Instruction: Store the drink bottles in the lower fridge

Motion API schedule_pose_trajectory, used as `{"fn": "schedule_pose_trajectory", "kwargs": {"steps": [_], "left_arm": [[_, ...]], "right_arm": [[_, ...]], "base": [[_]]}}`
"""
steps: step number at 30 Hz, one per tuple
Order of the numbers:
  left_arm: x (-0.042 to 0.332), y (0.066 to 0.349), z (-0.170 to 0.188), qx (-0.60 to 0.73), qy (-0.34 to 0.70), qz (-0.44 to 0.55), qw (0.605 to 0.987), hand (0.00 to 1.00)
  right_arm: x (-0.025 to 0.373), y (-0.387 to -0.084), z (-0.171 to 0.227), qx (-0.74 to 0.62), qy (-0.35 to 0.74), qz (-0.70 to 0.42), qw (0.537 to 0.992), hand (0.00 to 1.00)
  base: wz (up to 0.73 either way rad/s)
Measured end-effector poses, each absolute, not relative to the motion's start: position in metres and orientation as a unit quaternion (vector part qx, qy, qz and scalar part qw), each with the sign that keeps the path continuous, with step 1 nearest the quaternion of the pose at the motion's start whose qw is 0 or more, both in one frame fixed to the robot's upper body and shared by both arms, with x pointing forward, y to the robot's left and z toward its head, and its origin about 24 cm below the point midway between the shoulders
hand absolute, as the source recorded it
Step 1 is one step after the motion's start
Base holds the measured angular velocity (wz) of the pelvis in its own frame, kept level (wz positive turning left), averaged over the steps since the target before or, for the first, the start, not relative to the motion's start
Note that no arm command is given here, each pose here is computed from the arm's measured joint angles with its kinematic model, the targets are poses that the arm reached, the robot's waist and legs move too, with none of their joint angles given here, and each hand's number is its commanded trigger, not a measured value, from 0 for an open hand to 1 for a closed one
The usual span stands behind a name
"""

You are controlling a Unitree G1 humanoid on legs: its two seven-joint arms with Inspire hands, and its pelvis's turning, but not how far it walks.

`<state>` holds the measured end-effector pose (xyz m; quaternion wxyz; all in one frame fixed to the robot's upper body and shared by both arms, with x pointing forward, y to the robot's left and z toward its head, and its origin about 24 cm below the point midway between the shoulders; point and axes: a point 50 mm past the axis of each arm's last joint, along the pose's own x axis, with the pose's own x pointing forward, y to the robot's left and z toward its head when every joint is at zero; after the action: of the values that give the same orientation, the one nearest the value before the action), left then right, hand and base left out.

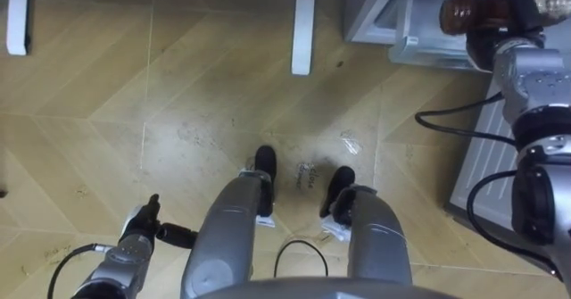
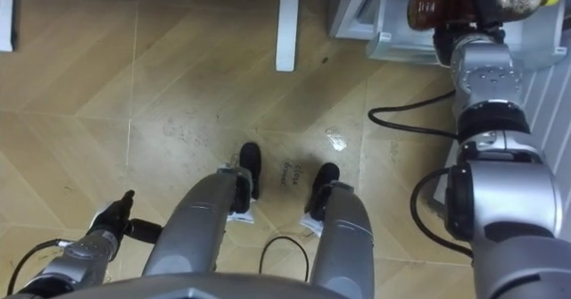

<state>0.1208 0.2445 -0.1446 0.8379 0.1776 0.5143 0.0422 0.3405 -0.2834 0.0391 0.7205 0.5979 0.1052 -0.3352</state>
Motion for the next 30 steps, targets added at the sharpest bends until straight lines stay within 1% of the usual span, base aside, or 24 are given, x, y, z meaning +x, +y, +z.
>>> {"fn": "schedule_pose_trajectory", "kwargs": {"steps": [9,21,25,30], "left_arm": [[0.117,0.245,-0.145,0.180,0.514,0.046,0.837,0.00],[0.108,0.243,-0.148,0.186,0.523,0.038,0.831,0.00],[0.108,0.242,-0.149,0.189,0.523,0.034,0.830,0.00],[0.104,0.243,-0.150,0.188,0.532,0.034,0.825,0.00]], "right_arm": [[0.342,-0.287,0.048,0.603,0.071,-0.339,0.719,0.00],[0.342,-0.289,0.050,0.609,0.060,-0.340,0.714,0.00],[0.342,-0.289,0.050,0.609,0.059,-0.340,0.714,0.00],[0.337,-0.292,0.040,0.606,0.065,-0.347,0.713,0.00]], "base": [[-0.01],[0.00],[0.00],[0.03]]}}
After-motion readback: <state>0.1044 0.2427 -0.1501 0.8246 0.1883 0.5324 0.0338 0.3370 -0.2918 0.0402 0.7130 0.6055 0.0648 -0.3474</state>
